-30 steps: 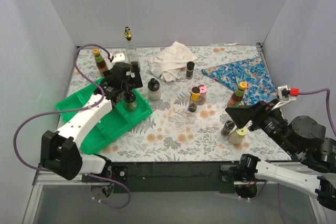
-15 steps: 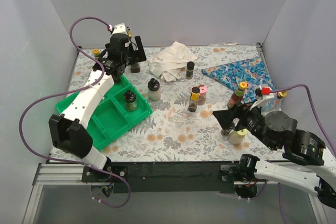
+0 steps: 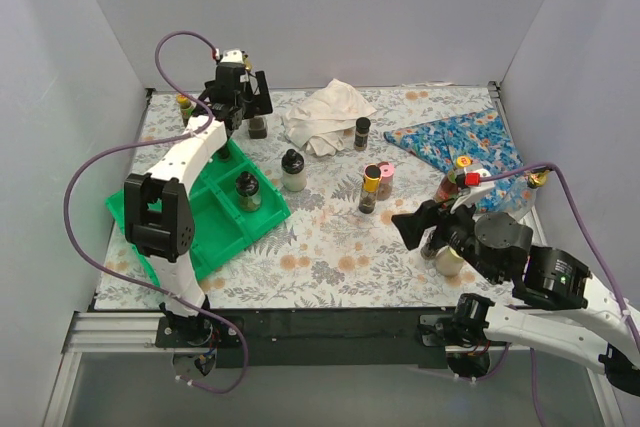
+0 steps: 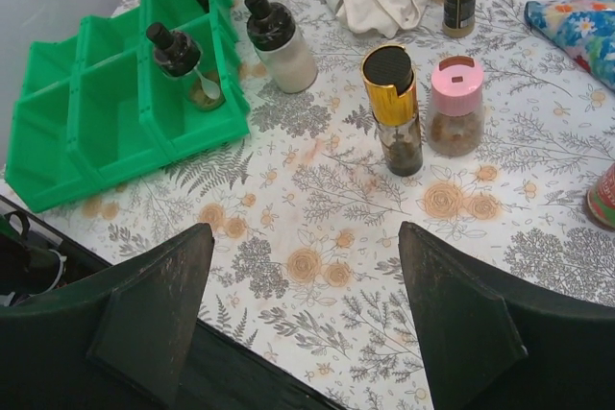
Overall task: Organize the condiment bottles
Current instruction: Pick up the bottle from the corner of the board.
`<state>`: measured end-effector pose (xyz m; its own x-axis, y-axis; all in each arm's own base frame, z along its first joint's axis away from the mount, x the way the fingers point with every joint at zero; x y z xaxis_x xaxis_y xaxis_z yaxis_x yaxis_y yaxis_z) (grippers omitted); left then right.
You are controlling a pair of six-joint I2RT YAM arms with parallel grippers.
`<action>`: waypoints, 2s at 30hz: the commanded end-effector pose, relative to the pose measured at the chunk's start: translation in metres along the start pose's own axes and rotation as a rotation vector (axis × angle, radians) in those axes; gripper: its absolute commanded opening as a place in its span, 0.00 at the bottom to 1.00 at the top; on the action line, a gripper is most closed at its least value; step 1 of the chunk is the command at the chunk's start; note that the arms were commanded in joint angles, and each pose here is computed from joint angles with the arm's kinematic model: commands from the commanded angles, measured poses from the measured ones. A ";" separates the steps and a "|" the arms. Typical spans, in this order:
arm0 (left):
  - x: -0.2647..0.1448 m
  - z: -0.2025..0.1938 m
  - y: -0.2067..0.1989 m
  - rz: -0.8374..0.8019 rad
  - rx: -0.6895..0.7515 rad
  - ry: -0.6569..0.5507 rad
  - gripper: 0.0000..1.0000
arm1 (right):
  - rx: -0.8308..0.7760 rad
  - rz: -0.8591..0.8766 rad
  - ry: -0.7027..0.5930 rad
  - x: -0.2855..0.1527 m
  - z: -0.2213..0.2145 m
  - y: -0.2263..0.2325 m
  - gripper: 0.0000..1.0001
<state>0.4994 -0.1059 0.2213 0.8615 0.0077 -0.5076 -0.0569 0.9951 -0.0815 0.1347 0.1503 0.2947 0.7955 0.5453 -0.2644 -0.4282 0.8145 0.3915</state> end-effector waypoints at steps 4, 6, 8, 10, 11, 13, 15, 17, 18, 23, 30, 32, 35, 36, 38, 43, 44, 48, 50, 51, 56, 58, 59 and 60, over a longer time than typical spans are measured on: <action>0.016 0.040 -0.005 -0.019 0.100 -0.165 0.95 | -0.015 0.051 -0.036 0.012 0.005 0.015 0.87; 0.026 0.047 -0.005 -0.007 0.118 -0.179 0.95 | -0.016 0.048 -0.030 0.014 0.003 0.015 0.87; 0.037 0.043 -0.007 -0.003 0.133 -0.160 0.94 | -0.017 0.049 -0.033 0.015 0.003 0.016 0.87; 0.042 0.046 -0.005 0.012 0.133 -0.160 0.93 | -0.016 0.049 -0.033 0.015 0.004 0.016 0.87; 0.044 0.046 -0.005 0.017 0.130 -0.159 0.93 | -0.015 0.047 -0.036 0.015 0.004 0.015 0.87; 0.049 0.044 -0.006 0.012 0.130 -0.157 0.93 | -0.012 0.043 -0.042 0.014 0.005 0.014 0.87; 0.056 0.039 -0.006 0.013 0.141 -0.146 0.93 | -0.009 0.037 -0.052 0.012 0.006 0.011 0.87; 0.059 0.038 -0.005 0.018 0.146 -0.148 0.92 | -0.008 0.029 -0.059 0.012 0.006 0.009 0.87; 0.062 0.038 -0.005 0.019 0.152 -0.151 0.91 | -0.006 0.027 -0.066 0.011 0.007 0.008 0.87; 0.067 0.044 -0.004 0.018 0.165 -0.173 0.83 | -0.013 0.020 -0.069 0.011 0.007 0.007 0.87; 0.074 0.054 -0.004 0.033 0.186 -0.197 0.75 | -0.014 0.014 -0.052 0.014 0.001 0.006 0.87; 0.078 0.054 -0.004 0.032 0.197 -0.198 0.70 | -0.012 0.015 -0.048 0.015 -0.001 0.006 0.87; 0.078 0.058 -0.005 0.026 0.199 -0.205 0.47 | -0.005 0.012 -0.052 0.015 0.000 0.005 0.87; 0.076 0.059 -0.006 0.018 0.197 -0.206 0.42 | -0.004 0.009 -0.052 0.015 0.000 0.005 0.87; 0.072 0.056 -0.008 0.006 0.188 -0.200 0.27 | -0.002 0.008 -0.054 0.015 0.001 0.005 0.87; 0.039 0.073 -0.012 -0.041 0.141 -0.237 0.08 | 0.007 0.015 -0.059 0.013 0.004 0.007 0.87; 0.034 0.077 -0.013 -0.047 0.137 -0.246 0.03 | 0.006 0.016 -0.057 0.014 0.004 0.008 0.87; 0.006 0.102 -0.011 -0.035 0.102 -0.297 0.00 | 0.009 0.030 -0.055 0.012 0.006 0.011 0.87; -0.011 0.121 -0.005 -0.003 0.066 -0.332 0.00 | 0.014 0.038 -0.058 0.010 0.008 0.012 0.87; -0.016 0.121 -0.001 0.015 0.060 -0.322 0.00 | 0.020 0.040 -0.061 0.009 0.010 0.012 0.87; -0.073 0.148 0.024 0.134 -0.018 -0.380 0.00 | 0.032 0.046 -0.058 0.003 0.015 0.013 0.87; -0.086 0.145 0.040 0.211 -0.029 -0.383 0.00 | 0.050 0.054 -0.059 -0.002 0.019 0.015 0.87; -0.097 0.145 0.048 0.253 -0.041 -0.393 0.00 | 0.053 0.061 -0.046 -0.003 0.018 0.015 0.87; -0.114 0.144 0.065 0.335 -0.054 -0.412 0.00 | 0.064 0.068 -0.048 -0.005 0.019 0.016 0.87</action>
<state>0.5270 -0.0795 0.2843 0.9170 0.1421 -0.3728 -0.1367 0.9898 0.0409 0.1376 0.1597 0.2912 0.7900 0.5581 -0.2538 -0.4443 0.8064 0.3902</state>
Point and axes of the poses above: each gripper's point midway between its finger pads, its own x axis out along the fingers, its own y axis along the line the jaws close on, z = x × y, the point moved 2 cm from there along -x, back along the fingers, and after that the axes turned 5 degrees about x, right-handed, at the moved point
